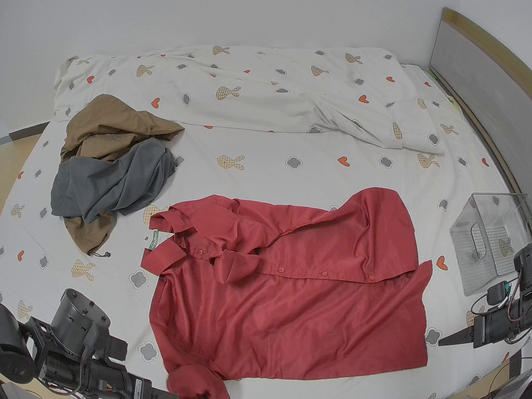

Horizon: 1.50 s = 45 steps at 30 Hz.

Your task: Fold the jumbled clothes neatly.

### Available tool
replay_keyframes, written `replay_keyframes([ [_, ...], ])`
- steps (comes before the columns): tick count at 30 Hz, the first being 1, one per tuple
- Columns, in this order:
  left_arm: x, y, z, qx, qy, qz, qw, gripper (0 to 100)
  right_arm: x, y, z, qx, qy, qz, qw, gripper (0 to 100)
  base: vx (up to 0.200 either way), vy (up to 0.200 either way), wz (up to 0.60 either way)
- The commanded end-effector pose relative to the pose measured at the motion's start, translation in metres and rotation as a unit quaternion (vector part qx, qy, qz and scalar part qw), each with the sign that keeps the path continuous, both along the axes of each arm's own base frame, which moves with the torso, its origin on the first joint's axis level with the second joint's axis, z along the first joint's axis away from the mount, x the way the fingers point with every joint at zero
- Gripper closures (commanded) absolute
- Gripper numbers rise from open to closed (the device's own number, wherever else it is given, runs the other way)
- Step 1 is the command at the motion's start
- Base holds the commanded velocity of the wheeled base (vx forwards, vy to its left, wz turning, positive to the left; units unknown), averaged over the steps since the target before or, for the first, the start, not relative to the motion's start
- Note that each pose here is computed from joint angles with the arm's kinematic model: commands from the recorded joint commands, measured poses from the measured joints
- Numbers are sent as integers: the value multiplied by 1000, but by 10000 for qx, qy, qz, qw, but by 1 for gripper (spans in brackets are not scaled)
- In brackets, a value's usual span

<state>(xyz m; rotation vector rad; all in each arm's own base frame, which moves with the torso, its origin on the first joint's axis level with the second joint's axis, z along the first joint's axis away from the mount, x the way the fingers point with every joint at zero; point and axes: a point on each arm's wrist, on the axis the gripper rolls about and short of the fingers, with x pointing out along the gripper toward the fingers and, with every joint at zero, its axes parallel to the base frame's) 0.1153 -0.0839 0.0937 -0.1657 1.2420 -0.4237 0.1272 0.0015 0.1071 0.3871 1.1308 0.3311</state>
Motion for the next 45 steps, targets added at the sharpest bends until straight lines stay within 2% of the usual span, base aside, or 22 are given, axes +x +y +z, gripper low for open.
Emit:
replay_keyframes([
  [1, -6, 3, -1, -33, 18, 38, 10000, 0, -6, -1, -3, 2, 32, -57, 10000, 0, 0, 0, 0],
  [6, -17, 19, 4, -149, -239, 305, 9991, 0, -11, -9, 2, -16, -178, -400, 9990, 0, 0, 0, 0],
  [10, -12, 28, 15, -251, -567, 717, 9955, 0, -10, -9, 9, -31, -424, -401, 9983, 0, 0, 0, 0],
  [13, -9, 29, 18, -268, -653, 762, 9946, 0, -9, -9, 10, -14, -456, -383, 9982, 0, 0, 0, 0],
  [15, 0, 27, 26, -334, -906, 657, 9932, 0, -4, -8, 15, 57, -552, -304, 9980, 0, 0, 0, 0],
  [17, 10, 20, 35, -531, -1086, 341, 9921, 0, -2, -4, 17, 213, -614, -78, 9979, 0, 0, 0, 0],
  [20, 30, 4, 40, -826, -1051, -137, 9909, 0, 0, 1, 20, 285, -661, 97, 9974, 0, 0, 0, 0],
  [22, 40, -5, 39, -827, -947, -257, 9917, 0, 1, 2, 21, 294, -675, 139, 9972, 0, 0, 0, 0],
  [24, 60, -32, 28, -671, -615, -544, 9944, 0, 3, 5, 25, 300, -737, 251, 9965, 0, 0, 0, 0],
  [25, 60, -32, 28, -671, -615, -544, 9944, 0, 3, 5, 25, 300, -737, 251, 9965, 0, 0, 0, 0],
  [26, 74, -50, 14, -416, -404, -629, 9963, 0, 4, 8, 27, 327, -784, 334, 9958, 0, 0, 0, 0],
  [27, 75, -52, 13, -380, -387, -631, 9965, 0, 5, 8, 28, 338, -787, 340, 9957, 0, 0, 0, 0],
  [29, 88, -71, -5, 38, -237, -475, 9986, 0, 8, 16, 36, 622, -760, 334, 9946, 0, 0, 0, 0],
  [31, 94, -77, -13, 193, -201, -260, 9993, 0, 11, 23, 43, 881, -777, 263, 9927, 0, 0, 0, 0],
  [32, 94, -77, -13, 193, -201, -260, 9993, 0, 11, 23, 43, 881, -777, 263, 9927, 0, 0, 0, 0],
  [33, 98, -80, -24, 280, -146, -132, 9994, 0, 17, 31, 50, 1241, -849, 77, 9886, 0, 0, 0, 0],
  [37, 89, -73, -33, 423, 37, -118, 9990, 0, 25, 45, 59, 1681, -1059, 74, 9800, 0, 0, 0, 0],
  [42, 79, -64, -42, 624, 180, -67, 9979, 0, 26, 52, 63, 1762, -1134, 232, 9775, 0, 0, 0, 0],
  [45, 60, -48, -56, 787, 14, 27, 9969, 0, 32, 56, 77, 1831, -1364, 341, 9730, 0, 0, 0, 0],
])
